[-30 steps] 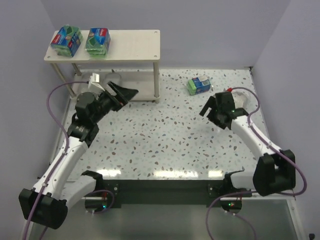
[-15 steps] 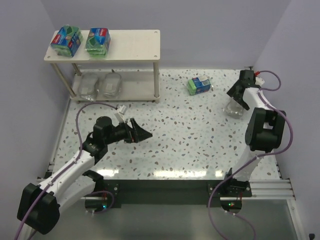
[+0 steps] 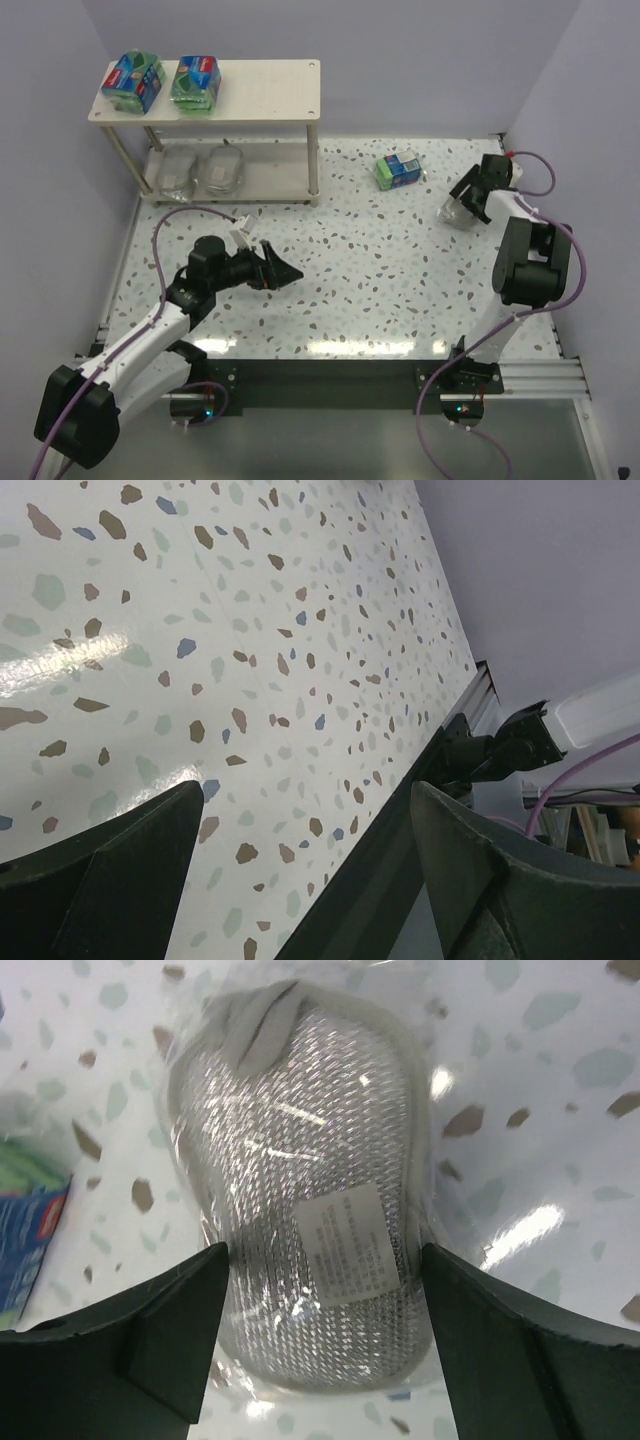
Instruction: Place and organize the cleaning sponges onto the shelf
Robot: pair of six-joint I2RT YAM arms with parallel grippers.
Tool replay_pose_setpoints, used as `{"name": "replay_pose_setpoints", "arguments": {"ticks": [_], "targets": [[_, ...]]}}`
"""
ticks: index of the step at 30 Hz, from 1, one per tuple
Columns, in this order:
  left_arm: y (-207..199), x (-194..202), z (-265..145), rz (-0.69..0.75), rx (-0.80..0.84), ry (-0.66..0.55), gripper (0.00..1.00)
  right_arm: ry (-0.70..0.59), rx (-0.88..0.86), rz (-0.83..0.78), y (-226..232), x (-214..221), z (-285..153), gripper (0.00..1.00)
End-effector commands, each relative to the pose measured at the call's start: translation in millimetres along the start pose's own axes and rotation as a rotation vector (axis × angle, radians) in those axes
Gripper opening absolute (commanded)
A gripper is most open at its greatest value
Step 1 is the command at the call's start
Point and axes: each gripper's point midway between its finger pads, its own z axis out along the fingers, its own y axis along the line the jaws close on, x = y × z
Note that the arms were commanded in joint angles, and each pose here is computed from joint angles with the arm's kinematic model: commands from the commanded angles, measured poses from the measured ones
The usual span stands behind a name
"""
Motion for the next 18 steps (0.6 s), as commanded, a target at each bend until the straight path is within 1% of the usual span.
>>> {"name": "replay_pose_setpoints", "arguments": {"ticks": [1,3,4,5,7,8,10,11,14,16,17,18], "targets": [[5,-6,4,0.044,-0.028,-0.010,0.89,0.094,-0.190,0.016,39,39,-34,0.80],[9,-6,6,0.039,-0.042,-0.011,0.89,0.125,-0.231,-0.003,53,66,-58,0.80],[11,-5,7,0.035,-0.046,-0.003,0.89,0.172,-0.241,0.004,56,93,-66,0.80],[11,-5,7,0.036,-0.047,-0.001,0.89,0.167,-0.278,0.003,66,100,-83,0.80],[14,-3,9,0.037,-0.052,0.008,0.89,0.199,-0.290,0.016,71,124,-98,0.79],[14,-3,9,0.037,-0.055,0.011,0.89,0.233,-0.317,0.000,79,149,-111,0.79],[17,1,10,0.033,-0.060,0.022,0.89,0.278,-0.332,-0.043,88,182,-128,0.79],[18,1,10,0.030,-0.062,0.024,0.89,0.284,-0.335,-0.053,89,189,-132,0.79],[16,1,9,0.030,-0.055,0.021,0.89,0.274,-0.354,-0.022,86,190,-148,0.80],[16,1,8,0.033,-0.057,0.018,0.89,0.229,-0.382,-0.029,90,173,-164,0.80],[16,1,8,0.034,-0.057,0.018,0.89,0.193,-0.342,-0.045,81,164,-165,0.81],[16,2,7,0.032,-0.058,0.019,0.89,0.153,-0.344,-0.055,82,151,-173,0.82]]}}
